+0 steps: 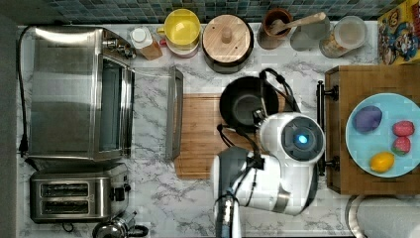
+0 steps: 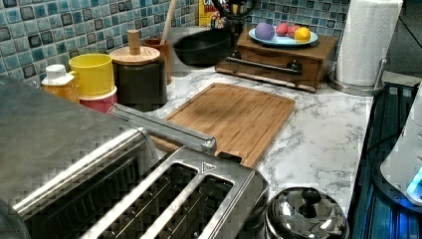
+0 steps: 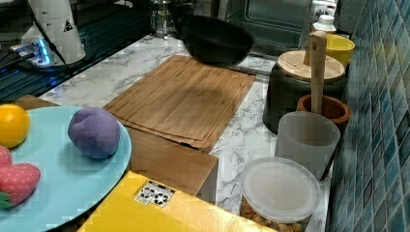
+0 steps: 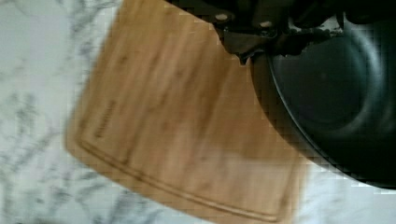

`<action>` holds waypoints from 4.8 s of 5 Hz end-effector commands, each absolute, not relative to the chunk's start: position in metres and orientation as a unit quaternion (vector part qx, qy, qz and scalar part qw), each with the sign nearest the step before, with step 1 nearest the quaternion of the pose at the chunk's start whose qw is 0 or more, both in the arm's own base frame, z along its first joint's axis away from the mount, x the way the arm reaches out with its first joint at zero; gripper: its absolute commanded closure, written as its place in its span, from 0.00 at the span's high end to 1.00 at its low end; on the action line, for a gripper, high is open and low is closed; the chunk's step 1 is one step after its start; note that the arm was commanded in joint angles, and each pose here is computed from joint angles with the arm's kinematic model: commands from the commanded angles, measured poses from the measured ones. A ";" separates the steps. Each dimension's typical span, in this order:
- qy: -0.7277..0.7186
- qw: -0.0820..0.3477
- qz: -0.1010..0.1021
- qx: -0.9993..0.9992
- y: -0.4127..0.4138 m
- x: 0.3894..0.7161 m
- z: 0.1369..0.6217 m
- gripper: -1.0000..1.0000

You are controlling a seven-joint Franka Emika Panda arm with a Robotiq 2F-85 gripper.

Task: Put the bowl on the board.

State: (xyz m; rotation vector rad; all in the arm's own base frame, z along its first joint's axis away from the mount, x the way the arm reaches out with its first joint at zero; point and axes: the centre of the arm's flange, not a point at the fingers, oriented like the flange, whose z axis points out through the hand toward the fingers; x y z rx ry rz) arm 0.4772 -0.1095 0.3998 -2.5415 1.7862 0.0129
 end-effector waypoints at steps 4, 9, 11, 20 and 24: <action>0.684 0.005 -0.020 -0.729 -0.163 0.457 0.342 0.00; 0.696 -0.009 -0.004 -0.718 -0.170 0.475 0.330 0.50; 0.695 -0.002 -0.003 -0.719 -0.165 0.477 0.331 0.50; 0.680 0.002 0.006 -0.733 -0.163 0.480 0.337 0.50; 0.680 0.002 0.007 -0.733 -0.163 0.480 0.337 0.50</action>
